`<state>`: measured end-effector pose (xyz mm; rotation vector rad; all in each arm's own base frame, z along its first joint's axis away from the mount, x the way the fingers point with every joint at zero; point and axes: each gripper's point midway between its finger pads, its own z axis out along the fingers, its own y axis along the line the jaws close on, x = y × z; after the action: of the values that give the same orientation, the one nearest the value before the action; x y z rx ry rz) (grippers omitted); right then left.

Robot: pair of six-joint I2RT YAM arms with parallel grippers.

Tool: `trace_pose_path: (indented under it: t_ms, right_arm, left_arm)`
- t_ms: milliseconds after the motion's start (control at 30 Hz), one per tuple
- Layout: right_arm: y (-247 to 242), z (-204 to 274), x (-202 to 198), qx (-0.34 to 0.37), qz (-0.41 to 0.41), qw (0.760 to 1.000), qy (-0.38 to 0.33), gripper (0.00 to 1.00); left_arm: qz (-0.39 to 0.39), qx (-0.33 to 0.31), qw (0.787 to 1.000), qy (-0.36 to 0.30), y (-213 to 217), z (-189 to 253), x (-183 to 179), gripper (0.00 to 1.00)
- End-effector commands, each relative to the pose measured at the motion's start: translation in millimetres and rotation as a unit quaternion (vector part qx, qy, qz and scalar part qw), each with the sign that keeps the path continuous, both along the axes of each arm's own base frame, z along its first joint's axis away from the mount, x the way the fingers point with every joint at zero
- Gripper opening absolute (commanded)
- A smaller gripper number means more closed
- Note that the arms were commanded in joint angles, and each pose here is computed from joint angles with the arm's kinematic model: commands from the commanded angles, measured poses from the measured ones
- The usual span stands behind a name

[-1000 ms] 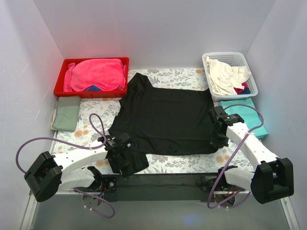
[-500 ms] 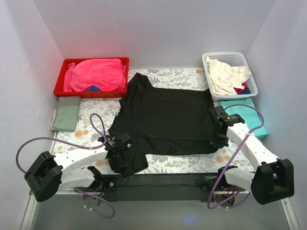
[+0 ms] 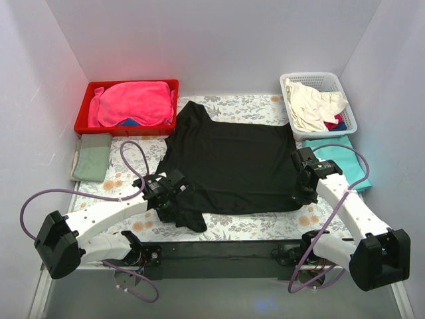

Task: Fold and stack the t-shirts
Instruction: Grap the side of the flattened tshirt closest away from the robot with both arms, then fold the flattened tshirt in 1/3 of the way

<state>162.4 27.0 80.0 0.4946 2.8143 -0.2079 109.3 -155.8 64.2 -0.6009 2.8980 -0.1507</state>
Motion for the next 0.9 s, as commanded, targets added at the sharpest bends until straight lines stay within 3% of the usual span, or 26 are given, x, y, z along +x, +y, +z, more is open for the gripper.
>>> trace_pose_path:
  t_ms: [0, 433, 667, 867]
  right_arm:
    - [-3.6, 25.7, 13.6, -0.007, -0.012, 0.999, -0.052, 0.01]
    - [-5.8, 66.7, 34.7, -0.007, -0.022, 0.992, -0.126, 0.01]
    - [2.9, 44.6, 14.2, 0.026, -0.020, 0.995, -0.095, 0.01]
    - [6.2, 30.1, -11.5, 0.046, -0.028, 0.997, -0.060, 0.01]
  left_arm:
    - [0.022, 0.032, 0.997, -0.060, 11.3, 28.6, 21.9, 0.00]
    - [0.114, 0.100, 0.969, -0.193, 34.9, 98.0, 76.4, 0.00]
    - [0.151, 0.106, 0.947, -0.264, 47.8, 143.6, 95.9, 0.00]
    - [0.139, 0.099, 0.950, -0.261, 47.3, 145.6, 92.2, 0.00]
